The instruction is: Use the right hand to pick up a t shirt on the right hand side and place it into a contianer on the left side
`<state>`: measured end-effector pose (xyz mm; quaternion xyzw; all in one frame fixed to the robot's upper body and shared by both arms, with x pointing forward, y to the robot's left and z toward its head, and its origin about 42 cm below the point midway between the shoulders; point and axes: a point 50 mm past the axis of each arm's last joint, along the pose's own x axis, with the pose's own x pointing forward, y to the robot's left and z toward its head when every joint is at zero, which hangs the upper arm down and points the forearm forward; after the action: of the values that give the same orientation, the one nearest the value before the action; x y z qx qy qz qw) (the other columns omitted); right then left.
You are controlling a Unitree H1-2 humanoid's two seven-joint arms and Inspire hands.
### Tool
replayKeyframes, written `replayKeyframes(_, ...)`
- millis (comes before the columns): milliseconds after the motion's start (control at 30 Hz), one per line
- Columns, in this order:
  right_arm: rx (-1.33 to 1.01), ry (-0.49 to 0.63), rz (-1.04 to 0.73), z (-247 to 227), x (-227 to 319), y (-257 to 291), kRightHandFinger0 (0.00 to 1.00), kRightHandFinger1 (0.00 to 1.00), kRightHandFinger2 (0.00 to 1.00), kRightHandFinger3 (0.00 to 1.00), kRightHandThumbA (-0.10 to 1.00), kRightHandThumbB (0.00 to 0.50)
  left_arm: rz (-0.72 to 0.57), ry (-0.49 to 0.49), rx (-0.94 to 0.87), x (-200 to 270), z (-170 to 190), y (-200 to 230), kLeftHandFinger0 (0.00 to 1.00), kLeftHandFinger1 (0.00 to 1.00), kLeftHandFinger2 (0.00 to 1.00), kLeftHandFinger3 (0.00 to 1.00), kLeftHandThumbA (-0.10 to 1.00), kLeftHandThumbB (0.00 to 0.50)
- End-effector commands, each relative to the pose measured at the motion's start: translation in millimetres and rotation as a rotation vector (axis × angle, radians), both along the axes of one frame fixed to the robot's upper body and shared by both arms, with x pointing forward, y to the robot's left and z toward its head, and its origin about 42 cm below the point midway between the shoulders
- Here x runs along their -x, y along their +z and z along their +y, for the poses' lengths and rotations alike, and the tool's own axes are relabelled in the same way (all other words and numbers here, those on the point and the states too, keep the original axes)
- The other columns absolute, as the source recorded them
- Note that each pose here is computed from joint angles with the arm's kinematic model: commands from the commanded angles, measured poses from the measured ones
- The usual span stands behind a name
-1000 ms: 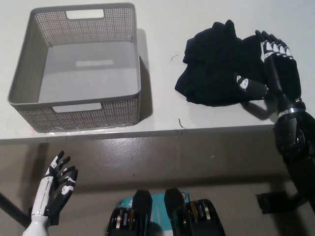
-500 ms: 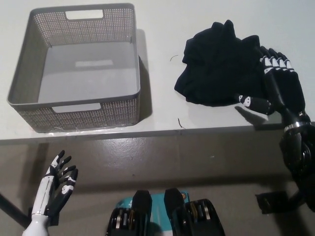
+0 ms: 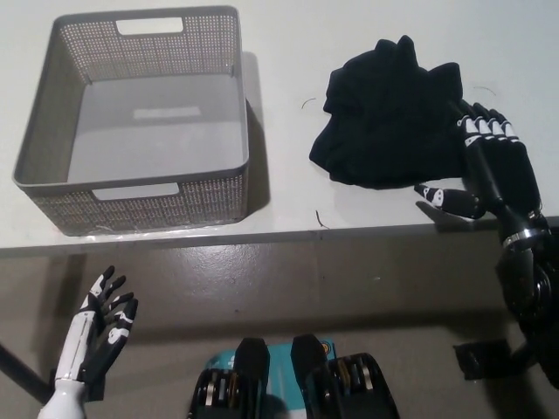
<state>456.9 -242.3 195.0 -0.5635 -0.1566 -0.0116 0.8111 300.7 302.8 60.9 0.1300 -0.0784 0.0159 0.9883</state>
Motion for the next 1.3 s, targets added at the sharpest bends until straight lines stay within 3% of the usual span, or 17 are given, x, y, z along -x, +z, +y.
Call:
replayKeyframes(0,0.026,0.0,-0.053,10,-23,31,1.0,1.0,1.0,1.0,0.97,0.431,-0.072,-0.033,-0.023,-11,3,17,0.74,0.82,0.93,1.0,0.73,0.268)
replayKeyframes(233,0.011,-0.01,-0.048,28,-51,44,1.0,1.0,1.0,1.0,0.92,0.423,-0.08,-0.058,-0.036,-18,1,21,0.75,0.84,0.94,1.0,0.73,0.264)
replayKeyframes(467,-0.01,-0.016,-0.018,44,-64,40,1.0,1.0,1.0,1.0,0.97,0.429,-0.088,-0.069,-0.046,-21,-5,23,0.76,0.84,0.93,1.0,0.72,0.251)
replayKeyframes(633,-0.033,-0.03,-0.003,53,-71,33,1.0,1.0,1.0,1.0,0.97,0.432,-0.094,-0.09,-0.035,-26,-5,27,0.77,0.84,0.93,1.0,0.72,0.273)
replayKeyframes(967,-0.08,-0.073,0.069,52,-73,11,1.0,1.0,1.0,1.0,0.99,0.428,-0.112,-0.094,-0.042,-32,-6,33,0.76,0.84,0.93,1.0,0.71,0.255)
replayKeyframes(1133,-0.093,-0.107,0.094,47,-73,-5,1.0,1.0,1.0,1.0,0.8,0.407,-0.112,-0.088,-0.03,-32,-6,32,0.75,0.84,0.92,1.0,0.7,0.257)
replayKeyframes(1200,-0.178,-0.11,0.034,43,-72,-7,1.0,1.0,1.0,1.0,0.27,0.347,-0.111,-0.088,-0.038,-32,-8,32,0.75,0.84,0.92,1.0,0.71,0.254)
replayKeyframes(1233,-0.241,-0.128,-0.009,41,-70,-8,1.0,1.0,1.0,0.98,-0.03,0.168,-0.109,-0.094,-0.034,-32,-8,31,0.76,0.84,0.93,1.0,0.71,0.264)
replayKeyframes(1267,-0.296,-0.126,-0.035,40,-70,-8,0.47,0.59,0.53,0.47,-0.1,0.061,-0.108,-0.096,-0.032,-32,-8,31,0.76,0.85,0.93,1.0,0.71,0.26)
